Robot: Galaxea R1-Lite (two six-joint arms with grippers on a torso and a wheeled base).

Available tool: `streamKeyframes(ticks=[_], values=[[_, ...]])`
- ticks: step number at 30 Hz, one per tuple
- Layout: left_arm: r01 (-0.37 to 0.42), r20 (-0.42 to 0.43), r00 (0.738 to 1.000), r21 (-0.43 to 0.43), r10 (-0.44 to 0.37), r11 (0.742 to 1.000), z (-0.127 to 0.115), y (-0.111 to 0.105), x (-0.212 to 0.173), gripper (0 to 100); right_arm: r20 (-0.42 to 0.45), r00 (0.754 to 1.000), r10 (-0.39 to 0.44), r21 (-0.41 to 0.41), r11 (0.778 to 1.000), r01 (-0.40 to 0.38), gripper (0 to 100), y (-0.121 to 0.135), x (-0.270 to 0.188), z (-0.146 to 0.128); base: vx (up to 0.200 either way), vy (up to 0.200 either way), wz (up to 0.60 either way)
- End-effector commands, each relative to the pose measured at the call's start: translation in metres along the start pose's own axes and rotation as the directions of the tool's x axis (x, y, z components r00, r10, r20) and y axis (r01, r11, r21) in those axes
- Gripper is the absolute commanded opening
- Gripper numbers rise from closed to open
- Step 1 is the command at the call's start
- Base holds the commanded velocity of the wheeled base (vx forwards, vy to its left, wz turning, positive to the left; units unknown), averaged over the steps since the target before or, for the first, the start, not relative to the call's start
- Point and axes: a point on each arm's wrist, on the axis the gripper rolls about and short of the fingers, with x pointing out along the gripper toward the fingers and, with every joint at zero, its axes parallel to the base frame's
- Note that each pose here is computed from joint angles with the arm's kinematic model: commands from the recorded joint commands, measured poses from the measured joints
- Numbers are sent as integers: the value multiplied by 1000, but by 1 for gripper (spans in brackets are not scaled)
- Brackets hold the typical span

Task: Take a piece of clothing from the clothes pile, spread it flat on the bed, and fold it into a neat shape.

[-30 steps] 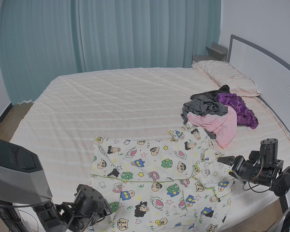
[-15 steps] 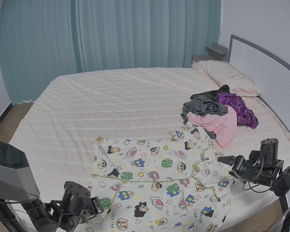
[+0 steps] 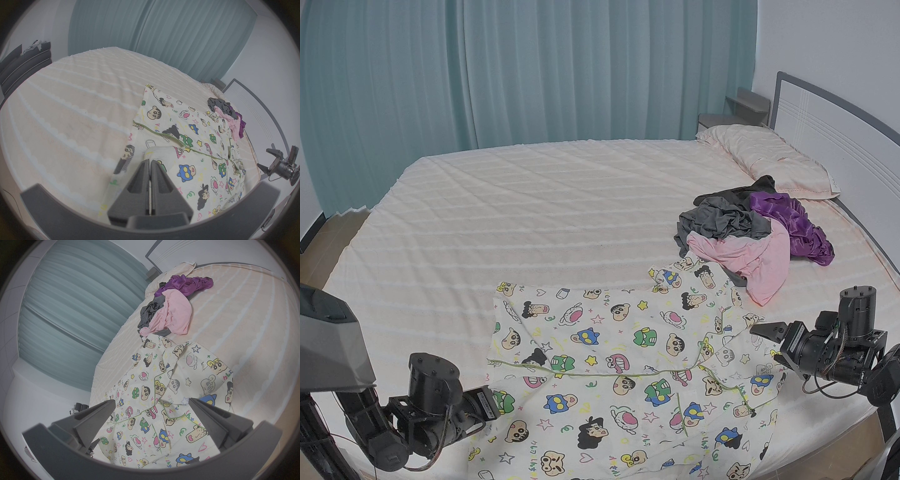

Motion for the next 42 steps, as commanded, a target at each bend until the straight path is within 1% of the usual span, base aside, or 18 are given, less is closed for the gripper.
streamKeyframes(ticks=[1, 4, 11, 12, 14, 16, 17, 18, 22, 26, 27, 33, 35, 36, 37, 39, 41, 42], values=[[-31, -22, 999, 3, 32, 999, 9, 20, 14, 0, -3, 1000, -2, 0, 1000, 2, 100, 0, 1, 0, 0, 0, 0], [-23, -47, 999, 0, 23, 1000, 14, 31, 25, 0, -4, 1000, -3, -1, 1000, 3, 100, -1, 1, -1, 0, 0, 0], [-55, -42, 998, 8, 56, 998, 14, 41, 43, 0, -2, 1000, -3, -1, 1000, 3, 100, 0, 0, 0, 0, 0, 0], [-57, -29, 998, 7, 58, 998, 13, 45, 49, 0, -3, 1000, -4, -1, 1000, 4, 100, -1, 1, -1, 0, 0, 0], [-54, -5, 999, -3, 54, 999, 14, 47, 54, 0, -4, 1000, -5, -1, 1000, 5, 100, -1, 0, -1, 0, 0, 0], [-54, -5, 999, -3, 54, 999, 14, 47, 54, 0, -4, 1000, -5, -1, 1000, 5, 100, -1, 0, -1, 0, 0, 0], [-47, 22, 999, -12, 47, 999, 15, 49, 58, 0, -5, 1000, -6, -1, 1000, 6, 100, -1, 0, -1, 0, 0, 0], [-48, 26, 998, -13, 49, 999, 15, 50, 60, 0, -8, 1000, -9, -2, 1000, 9, 100, -2, 0, -2, 0, 0, 0], [-67, 6, 998, 15, 67, 998, 10, 55, 63, 0, -8, 1000, -9, -2, 1000, 9, 100, -2, 0, -2, 0, 0, 0], [-65, 19, 998, 11, 65, 998, 13, 56, 65, 0, -12, 1000, -12, -2, 1000, 12, 100, -3, 0, -3, 0, 0, 0], [-66, 22, 998, 7, 66, 998, 13, 56, 65, 100, -9, 1000, -14, -3, 1000, 14, 100, -3, 0, -2, 0, 0, 0], [-79, 32, 996, 1, 78, 997, 16, 60, 63, 100, -8, 1000, -26, -20, 999, 26, 100, -5, 0, -2, 0, 0, 0], [-73, 78, 994, -16, 74, 997, 26, 61, 60, 100, -20, 999, -40, -27, 999, 40, 100, -8, 1, -4, 0, 0, 0], [-73, 78, 994, -16, 74, 997, 26, 61, 60, 100, -20, 999, -40, -27, 999, 40, 100, -8, 1, -4, 0, 0, 0], [-61, 127, 990, -33, 64, 998, 36, 61, 55, 100, -26, 999, -43, -29, 999, 42, 100, -8, 2, -5, 0, 0, 0], [-29, 169, 985, -39, 35, 999, 47, 57, 55, 100, -29, 999, -41, -31, 999, 40, 100, -8, 2, -6, 0, 0, 0], [-4, 198, 980, -39, 11, 999, 54, 53, 60, 100, -31, 999, -41, -32, 999, 40, 100, -8, 2, -6, 0, 0, 0], [-4, 198, 980, -39, 11, 999, 54, 53, 60, 100, -31, 999, -41, -32, 999, 40, 100, -8, 2, -6, 0, 0, 0]])
